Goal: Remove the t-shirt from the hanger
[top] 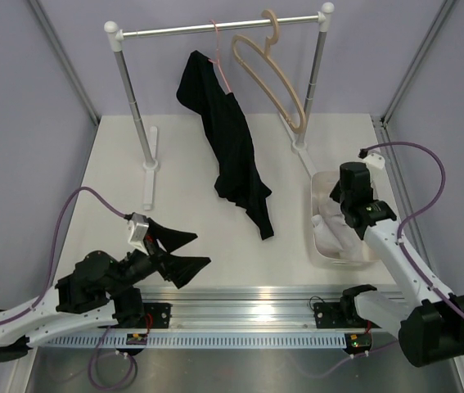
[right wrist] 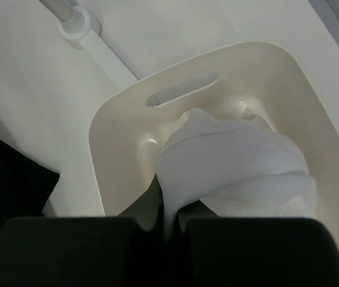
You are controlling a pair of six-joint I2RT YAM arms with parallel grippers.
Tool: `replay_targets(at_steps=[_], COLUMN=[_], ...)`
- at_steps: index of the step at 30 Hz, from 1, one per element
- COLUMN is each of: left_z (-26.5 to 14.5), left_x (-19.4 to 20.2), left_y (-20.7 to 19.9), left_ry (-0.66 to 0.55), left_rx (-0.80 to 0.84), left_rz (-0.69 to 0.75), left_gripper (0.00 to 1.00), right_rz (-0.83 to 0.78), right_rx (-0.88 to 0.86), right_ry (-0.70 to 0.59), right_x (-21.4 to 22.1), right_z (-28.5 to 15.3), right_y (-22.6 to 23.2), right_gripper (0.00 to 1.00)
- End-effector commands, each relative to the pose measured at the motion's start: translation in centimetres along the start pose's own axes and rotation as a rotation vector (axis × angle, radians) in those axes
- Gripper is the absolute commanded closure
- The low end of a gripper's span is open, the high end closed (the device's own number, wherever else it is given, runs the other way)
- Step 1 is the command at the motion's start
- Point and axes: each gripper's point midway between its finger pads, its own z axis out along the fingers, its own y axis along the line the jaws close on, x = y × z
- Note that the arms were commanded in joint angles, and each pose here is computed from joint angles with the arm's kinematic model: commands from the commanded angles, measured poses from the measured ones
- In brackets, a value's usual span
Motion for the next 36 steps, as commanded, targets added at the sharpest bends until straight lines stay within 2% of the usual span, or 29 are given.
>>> replay_targets(at_steps=[1, 3, 4, 7, 8, 10, 11, 13, 14, 15, 17, 19, 20, 21, 22, 24, 25, 27, 28, 31, 34, 36], left_z=[0.6, 0.7, 0.7, 0.6, 0.6, 0.4, 0.4, 0.3, 0.2, 0.2, 0.2, 0.1, 0.1, 0.0, 0.0, -0.3, -0.4, -0.8, -1.0, -1.5, -1.9, -1.9], left_x=[-0.4, -0.3, -0.2, -0.4, -0.4, -0.3, -0.4, -0.3, -0.4, -0.3, -0.6, -0.9, -0.8, -0.8, -0.7, -0.5, -0.5, -0.3, -0.3, -0.3, -0.6, -0.7], left_y=[-0.1, 0.0, 0.1, 0.1, 0.1, 0.1, 0.2, 0.3, 0.3, 0.3, 0.2, 0.0, 0.0, -0.2, -0.4, -0.5, -0.6, -0.4, -0.4, -0.3, -0.1, -0.1], left_ry=[-0.02, -0.019, -0.018, -0.021, -0.021, -0.019, -0.022, -0.02, -0.021, -0.021, -0.027, -0.033, -0.031, -0.029, -0.022, -0.015, -0.017, -0.017, -0.02, -0.042, -0.051, -0.05], left_rx=[-0.004, -0.01, -0.014, -0.013, -0.013, -0.01, -0.012, -0.018, -0.017, -0.02, -0.016, -0.01, -0.006, 0.002, 0.014, 0.021, 0.025, 0.024, 0.027, 0.034, 0.024, 0.02], left_rz=[0.0, 0.0, -0.001, 0.003, 0.003, 0.005, 0.004, 0.007, 0.006, 0.008, 0.007, 0.004, 0.002, -0.001, -0.007, -0.017, -0.024, -0.04, -0.048, -0.069, -0.073, -0.072], left_gripper=[0.01, 0.01, 0.01, 0.01, 0.01, 0.01, 0.01, 0.01, 0.01, 0.01, 0.01, 0.01, 0.01, 0.01, 0.01, 0.01, 0.01, 0.01, 0.01, 0.01, 0.01, 0.01], right_rz=[0.061, 0.102, 0.114, 0.127, 0.126, 0.112, 0.113, 0.112, 0.109, 0.095, 0.103, 0.12, 0.131, 0.139, 0.152, 0.169, 0.183, 0.196, 0.201, 0.187, 0.158, 0.159], right_rx=[0.003, 0.044, 0.058, 0.057, 0.038, -0.013, -0.045, -0.134, -0.172, -0.193, -0.256, -0.343, -0.371, -0.456, -0.481, -0.565, -0.564, -0.595, -0.588, -0.562, -0.563, -0.572], right_ry=[0.007, 0.034, 0.045, 0.069, 0.056, 0.051, 0.03, 0.032, 0.016, 0.062, 0.07, 0.088, 0.133, 0.145, 0.2, 0.21, 0.24, 0.223, 0.233, 0.223, 0.221, 0.217], right_x=[0.0, 0.8, 1.1, 0.8, -0.3, -1.5, -2.6, -3.7, -5.2, -4.6, -4.7, -3.8, -1.9, -1.4, 1.0, 2.1, 3.8, 4.4, 5.1, 5.5, 5.8, 5.9], right_z=[1.8, 2.8, 3.2, 3.4, 3.1, 1.4, 0.5, -2.0, -3.3, -4.4, -6.2, -7.7, -7.8, -8.9, -8.8, -10.0, -9.8, -10.4, -10.2, -10.3, -10.2, -10.0], right_y=[0.3, -0.8, -1.1, -1.4, -1.0, -0.3, 0.1, 1.3, 2.0, 2.1, 2.7, 3.4, 3.6, 4.5, 4.4, 5.0, 4.7, 4.5, 4.2, 3.4, 3.3, 3.4], right_gripper=[1.0, 0.91, 0.79, 0.56, 0.42, 0.36, 0.28, 0.21, 0.21, 0.22, 0.25, 0.34, 0.39, 0.48, 0.52, 0.61, 0.61, 0.6, 0.51, 0.38, 0.32, 0.32])
